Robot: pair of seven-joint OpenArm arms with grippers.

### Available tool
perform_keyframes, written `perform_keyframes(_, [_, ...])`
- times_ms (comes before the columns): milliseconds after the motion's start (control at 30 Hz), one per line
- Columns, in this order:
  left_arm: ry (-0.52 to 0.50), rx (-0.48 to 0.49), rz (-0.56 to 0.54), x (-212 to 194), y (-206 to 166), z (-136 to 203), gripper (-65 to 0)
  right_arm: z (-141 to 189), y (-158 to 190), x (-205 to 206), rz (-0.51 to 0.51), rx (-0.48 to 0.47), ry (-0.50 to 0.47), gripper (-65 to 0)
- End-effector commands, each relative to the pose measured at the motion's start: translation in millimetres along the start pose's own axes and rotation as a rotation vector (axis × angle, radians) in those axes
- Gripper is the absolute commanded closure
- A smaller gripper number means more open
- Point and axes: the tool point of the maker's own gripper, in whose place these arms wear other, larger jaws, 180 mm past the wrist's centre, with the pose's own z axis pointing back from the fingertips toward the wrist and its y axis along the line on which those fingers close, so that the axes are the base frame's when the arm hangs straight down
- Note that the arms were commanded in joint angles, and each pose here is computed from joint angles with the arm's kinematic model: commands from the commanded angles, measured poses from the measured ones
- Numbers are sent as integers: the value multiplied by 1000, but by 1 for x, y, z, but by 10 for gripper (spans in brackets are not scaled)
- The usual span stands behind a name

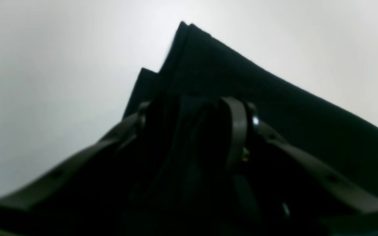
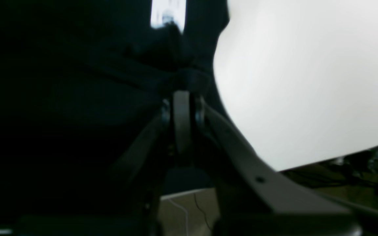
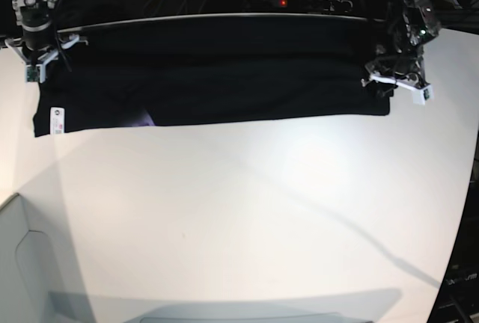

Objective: Fold the T-shirt properly
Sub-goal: 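Regrasp the folded strip ends with both grippers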

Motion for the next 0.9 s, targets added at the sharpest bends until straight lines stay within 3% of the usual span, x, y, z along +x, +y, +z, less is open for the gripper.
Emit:
perform_keyframes(0, [-34, 3, -17, 12, 2, 5, -272, 1, -7, 7, 13, -14, -30, -56])
perform_keyframes(133, [-33, -1, -16, 11, 1, 5, -272, -1, -16, 2, 20, -23, -16, -226])
perform_keyframes(267, [-41, -1, -29, 13, 0, 10, -272, 11, -45, 17, 0, -123, -58, -324])
perform_keyframes(467, [-85, -12, -61, 25, -9, 23, -284, 16, -31, 36, -3, -111, -111, -326])
perform_keyframes(667, [-110, 13, -51, 33, 2, 29, -453, -3, 18, 34, -39, 20, -105, -326])
perform_keyframes(867, [-100, 4, -45, 28, -2, 28, -458, -24, 41, 19, -83, 95, -61, -326])
